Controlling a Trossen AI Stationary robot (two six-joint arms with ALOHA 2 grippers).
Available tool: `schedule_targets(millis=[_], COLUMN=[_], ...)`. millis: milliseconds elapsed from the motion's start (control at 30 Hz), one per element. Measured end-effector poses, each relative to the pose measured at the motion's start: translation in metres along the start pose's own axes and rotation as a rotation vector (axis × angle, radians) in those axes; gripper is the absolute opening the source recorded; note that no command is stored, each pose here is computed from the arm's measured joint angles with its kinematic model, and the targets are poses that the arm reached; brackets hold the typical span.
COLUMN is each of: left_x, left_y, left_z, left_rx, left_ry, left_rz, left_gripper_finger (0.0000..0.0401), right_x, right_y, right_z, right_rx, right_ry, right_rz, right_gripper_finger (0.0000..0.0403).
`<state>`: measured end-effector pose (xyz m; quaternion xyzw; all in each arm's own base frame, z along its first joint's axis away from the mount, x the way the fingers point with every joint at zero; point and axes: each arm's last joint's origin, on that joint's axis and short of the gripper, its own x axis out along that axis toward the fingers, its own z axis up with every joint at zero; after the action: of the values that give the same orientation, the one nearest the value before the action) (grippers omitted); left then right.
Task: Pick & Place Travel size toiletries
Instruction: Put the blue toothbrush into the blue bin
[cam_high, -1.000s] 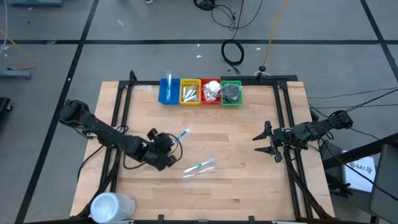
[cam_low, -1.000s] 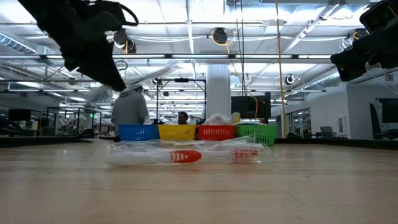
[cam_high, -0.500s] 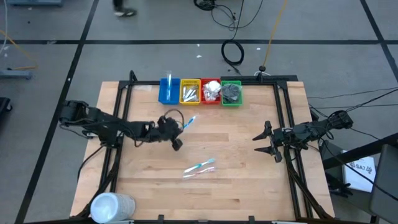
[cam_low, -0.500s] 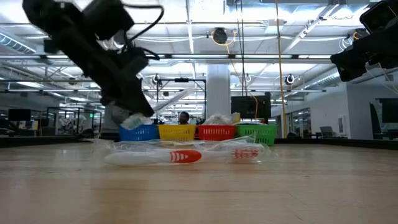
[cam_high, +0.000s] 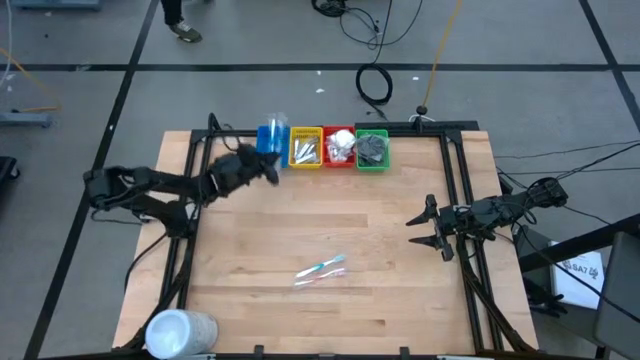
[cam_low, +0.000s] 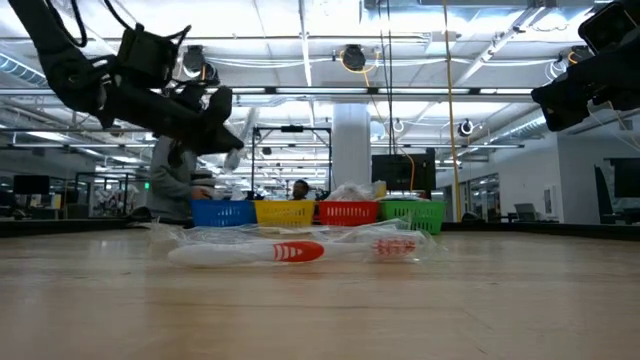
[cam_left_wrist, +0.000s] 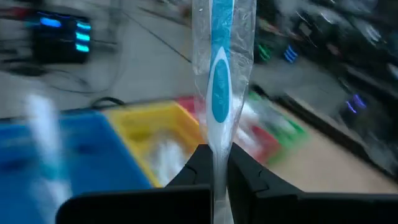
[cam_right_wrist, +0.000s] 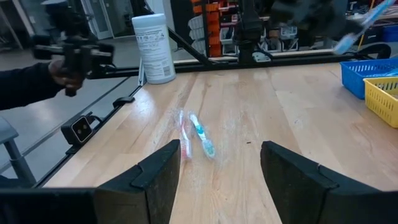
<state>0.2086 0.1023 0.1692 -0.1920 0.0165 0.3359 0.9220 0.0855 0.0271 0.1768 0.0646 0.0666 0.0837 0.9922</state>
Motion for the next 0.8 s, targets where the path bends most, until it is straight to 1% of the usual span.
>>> schedule_targets(millis=[167,267,333,433,600,667,800], left_x=[0.005,0.006,0.006,0.006,0.009,0.015,0.036], left_y=[0.036,0.052,0.059,0.064,0.064,0.062,0.056], left_z=[0.011,0.014,0.014,0.013,0.019,0.025,0.038], left_rx=[-0.112,-0.130,-0.126,-0.123,-0.078,-0.067,-0.034], left_ry=[-0.044,-0.031,-0.002,0.014,0.021,0.050,0.142], left_rz=[0.171,0.271,0.310,0.337,0.347,0.362,0.411], left_gripper_finger=[0.0005,0.0007,0.0006,0.0005,0.0006,0.0005,0.0007], right_x=[0.000,0.000,0.000,0.000,0.000,0.000,0.000], right_y=[0.000,-0.001,-0.001,-0.001,-0.001,-0.001,-0.002], right_z=[0.000,0.000,0.000,0.000,0.000,0.000,0.000], right_rx=[0.000,0.000,0.000,0.000,-0.003,-0.003,-0.004], right_ry=[-0.002,-0.004,-0.004,-0.004,-0.005,-0.005,-0.010], right_rz=[-0.016,-0.025,-0.025,-0.026,-0.027,-0.027,-0.053], right_gripper_finger=[0.0210,0.0210,0.0210,0.0210,0.0210,0.0210,0.0210])
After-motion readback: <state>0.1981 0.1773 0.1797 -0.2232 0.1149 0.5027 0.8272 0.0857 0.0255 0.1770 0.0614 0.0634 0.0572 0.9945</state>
